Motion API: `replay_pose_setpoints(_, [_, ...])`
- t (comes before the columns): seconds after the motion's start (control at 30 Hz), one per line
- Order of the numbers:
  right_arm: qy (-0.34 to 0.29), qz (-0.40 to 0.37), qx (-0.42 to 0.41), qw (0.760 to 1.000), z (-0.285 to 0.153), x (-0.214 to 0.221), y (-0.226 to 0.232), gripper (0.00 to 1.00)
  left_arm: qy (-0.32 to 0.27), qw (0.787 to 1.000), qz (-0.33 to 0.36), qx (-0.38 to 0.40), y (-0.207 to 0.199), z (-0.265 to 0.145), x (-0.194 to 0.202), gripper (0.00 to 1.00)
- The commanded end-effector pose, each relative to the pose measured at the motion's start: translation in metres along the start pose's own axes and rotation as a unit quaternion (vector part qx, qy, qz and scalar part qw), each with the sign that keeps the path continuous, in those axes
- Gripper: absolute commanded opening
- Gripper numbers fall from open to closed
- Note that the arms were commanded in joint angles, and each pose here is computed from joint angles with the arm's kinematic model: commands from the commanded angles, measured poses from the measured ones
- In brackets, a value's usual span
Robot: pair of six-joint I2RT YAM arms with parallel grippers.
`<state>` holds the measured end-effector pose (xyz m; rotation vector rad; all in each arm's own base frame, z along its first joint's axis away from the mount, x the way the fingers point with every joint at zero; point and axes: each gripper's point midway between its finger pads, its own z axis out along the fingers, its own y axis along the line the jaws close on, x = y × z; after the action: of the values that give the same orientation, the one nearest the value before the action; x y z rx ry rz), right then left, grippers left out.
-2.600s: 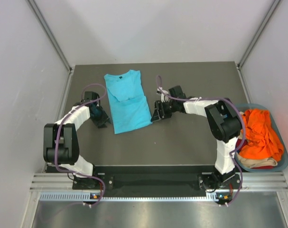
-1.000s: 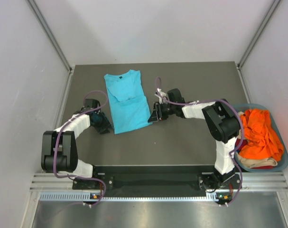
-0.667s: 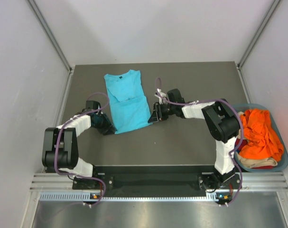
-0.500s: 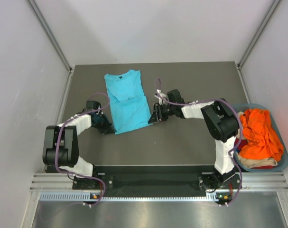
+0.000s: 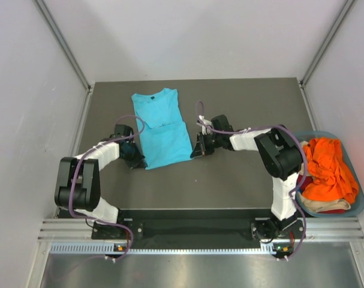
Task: Fold and stack the t-shirts
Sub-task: Fold the tshirt
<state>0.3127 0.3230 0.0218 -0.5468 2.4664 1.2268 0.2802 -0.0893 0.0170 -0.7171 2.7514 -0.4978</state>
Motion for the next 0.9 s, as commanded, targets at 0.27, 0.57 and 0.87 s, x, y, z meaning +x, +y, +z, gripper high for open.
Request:
replay_pose_setpoints(0.27, [0.030, 0.082, 0.083, 0.993, -0.037, 0.093, -0.013, 0.00, 0.025, 0.991, 0.069, -0.110, 0.030, 0.000, 0.063, 0.00])
replay_pose_setpoints(0.57, [0.011, 0.124, 0.127, 0.984, -0.061, 0.141, 0.002, 0.00, 0.056, 0.988, 0.090, -0.114, 0.027, -0.005, 0.116, 0.00])
replay_pose_setpoints(0.87, [-0.014, 0.163, 0.193, 0.967, -0.091, 0.181, -0.003, 0.02, 0.036, 0.984, 0.113, -0.132, 0.028, -0.026, 0.136, 0.00])
